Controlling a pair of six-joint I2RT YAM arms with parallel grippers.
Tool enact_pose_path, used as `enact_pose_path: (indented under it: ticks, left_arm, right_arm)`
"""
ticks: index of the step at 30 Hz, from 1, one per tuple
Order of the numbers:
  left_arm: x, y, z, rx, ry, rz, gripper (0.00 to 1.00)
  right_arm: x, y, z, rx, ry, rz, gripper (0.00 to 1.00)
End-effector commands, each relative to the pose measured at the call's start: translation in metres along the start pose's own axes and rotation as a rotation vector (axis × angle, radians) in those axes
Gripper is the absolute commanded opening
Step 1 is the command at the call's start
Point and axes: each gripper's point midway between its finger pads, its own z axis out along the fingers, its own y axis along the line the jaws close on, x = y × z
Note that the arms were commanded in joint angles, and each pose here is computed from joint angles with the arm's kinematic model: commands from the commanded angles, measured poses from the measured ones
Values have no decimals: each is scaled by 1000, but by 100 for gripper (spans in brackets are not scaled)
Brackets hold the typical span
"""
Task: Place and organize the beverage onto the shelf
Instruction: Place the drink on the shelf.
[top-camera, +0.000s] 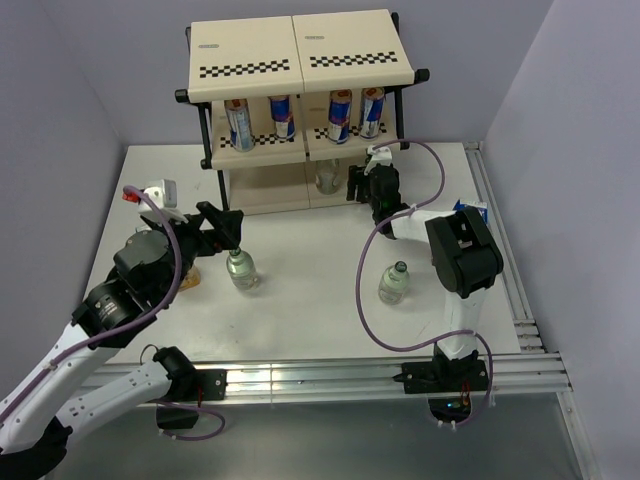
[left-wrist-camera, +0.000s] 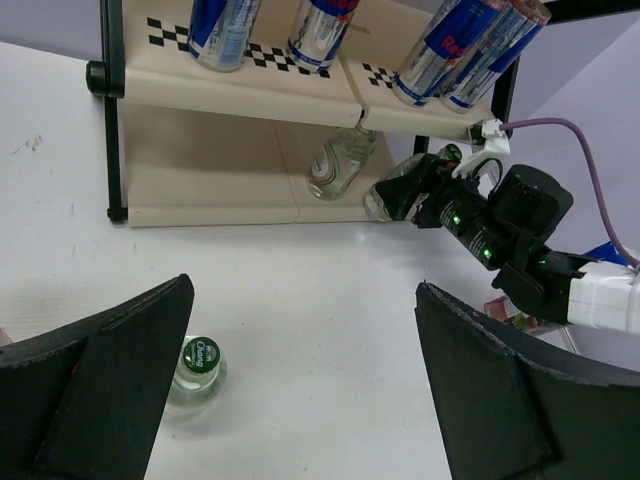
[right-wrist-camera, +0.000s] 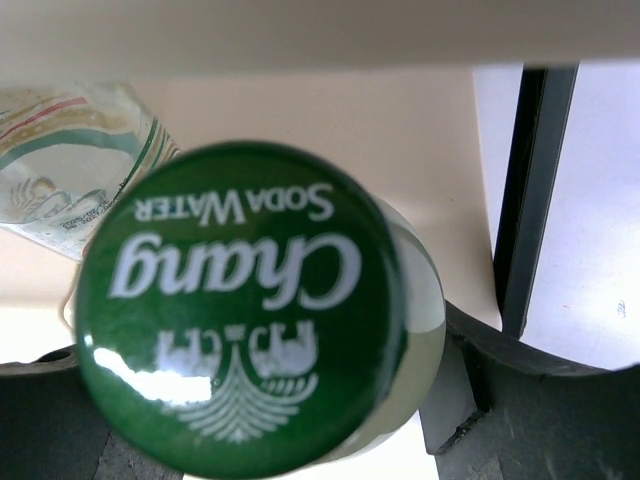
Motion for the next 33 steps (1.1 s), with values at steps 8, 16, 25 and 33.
enact_pose_path:
  ticks: [8,16,25,33]
  left_arm:
    - [-18,-5,-4,31,-56,7,99]
    - [-21,-9,-7,53,-62,-2,99]
    - [-31,-10,-16,85,-99,-29,99]
    - [-36,-10,-20,91,-114,-29,100]
  right_arm:
    - [-86,6,11,0,-233,74,5]
    - [-93,12,15,-19,-258,111,7]
    - [-93,11,21,-10,-244,117,16]
    - [-89,11,28,-1,-211,112,25]
